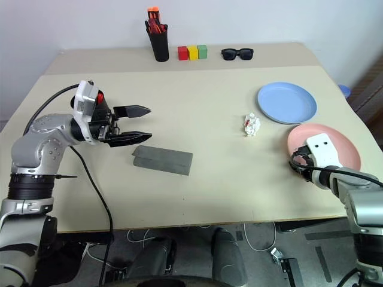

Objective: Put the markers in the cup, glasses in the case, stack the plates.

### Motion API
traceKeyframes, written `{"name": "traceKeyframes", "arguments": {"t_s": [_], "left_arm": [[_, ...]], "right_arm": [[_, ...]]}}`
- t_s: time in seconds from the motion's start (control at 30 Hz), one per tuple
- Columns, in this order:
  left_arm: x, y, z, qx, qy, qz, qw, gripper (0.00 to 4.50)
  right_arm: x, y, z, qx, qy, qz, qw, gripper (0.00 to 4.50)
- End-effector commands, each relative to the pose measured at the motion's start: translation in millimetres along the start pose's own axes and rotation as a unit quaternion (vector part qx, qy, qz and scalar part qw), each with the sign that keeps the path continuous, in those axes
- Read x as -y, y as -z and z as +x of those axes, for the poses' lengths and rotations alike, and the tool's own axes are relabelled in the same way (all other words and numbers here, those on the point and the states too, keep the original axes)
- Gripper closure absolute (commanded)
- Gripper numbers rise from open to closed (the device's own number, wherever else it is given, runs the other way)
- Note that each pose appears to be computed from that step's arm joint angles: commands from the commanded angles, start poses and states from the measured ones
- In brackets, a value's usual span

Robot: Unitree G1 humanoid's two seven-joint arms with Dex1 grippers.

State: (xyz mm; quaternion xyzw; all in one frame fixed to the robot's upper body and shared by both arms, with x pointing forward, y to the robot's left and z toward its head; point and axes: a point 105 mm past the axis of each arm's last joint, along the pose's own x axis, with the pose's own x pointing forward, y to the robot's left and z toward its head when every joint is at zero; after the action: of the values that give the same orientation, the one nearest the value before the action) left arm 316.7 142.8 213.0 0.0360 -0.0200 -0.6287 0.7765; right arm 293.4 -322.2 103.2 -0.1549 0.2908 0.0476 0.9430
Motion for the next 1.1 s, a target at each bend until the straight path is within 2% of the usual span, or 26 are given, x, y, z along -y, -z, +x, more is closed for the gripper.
{"name": "traceKeyframes", "arguments": {"t_s": [0.03, 0.2, 0.33, 0.43, 0.57, 0.73, 0.83, 0.93, 1.1], "left_arm": [[3.7, -8.8, -2.6, 0.004, 0.001, 0.025, 1.0, 0.0], [2.7, -8.1, -2.6, 0.009, -0.008, 0.031, 0.999, 0.0], [-0.3, -8.7, -2.4, 0.013, -0.024, 0.043, 0.999, 0.0], [-0.6, -8.8, -2.7, 0.015, -0.03, 0.045, 0.998, 0.0], [0.3, -8.1, -1.7, 0.012, -0.035, 0.047, 0.998, 0.0], [2.9, -12.4, -3.3, 0.012, -0.049, 0.052, 0.997, 0.0], [5.9, -15.1, -4.4, 0.012, -0.057, 0.054, 0.997, 0.0], [10.6, -16.3, -4.5, 0.009, -0.066, 0.055, 0.996, 0.0], [14.4, -19.1, 0.1, 0.01, -0.071, 0.051, 0.996, 0.0]], "right_arm": [[21.4, -9.8, -4.8, 0.002, 0.043, -0.011, 0.999, 4.43], [44.8, -42.4, -8.4, 0.048, 0.09, -0.027, 0.994, 4.47], [59.7, -103.5, -7.0, 0.141, 0.135, -0.05, 0.98, 4.47], [42.8, -141.2, 10.0, 0.201, 0.106, -0.066, 0.972, 4.47], [20.3, -155.3, 45.3, 0.196, 0.076, -0.132, 0.969, 4.47], [4.6, -159.6, 76.1, 0.185, 0.054, -0.151, 0.969, 4.47], [2.9, -159.6, 83.3, 0.189, 0.051, -0.136, 0.971, 4.47], [-3.2, -168.0, 81.7, 0.214, 0.027, -0.123, 0.969, 3.46], [-3.2, -199.4, 64.2, 0.284, 0.024, -0.09, 0.954, 0.96]]}}
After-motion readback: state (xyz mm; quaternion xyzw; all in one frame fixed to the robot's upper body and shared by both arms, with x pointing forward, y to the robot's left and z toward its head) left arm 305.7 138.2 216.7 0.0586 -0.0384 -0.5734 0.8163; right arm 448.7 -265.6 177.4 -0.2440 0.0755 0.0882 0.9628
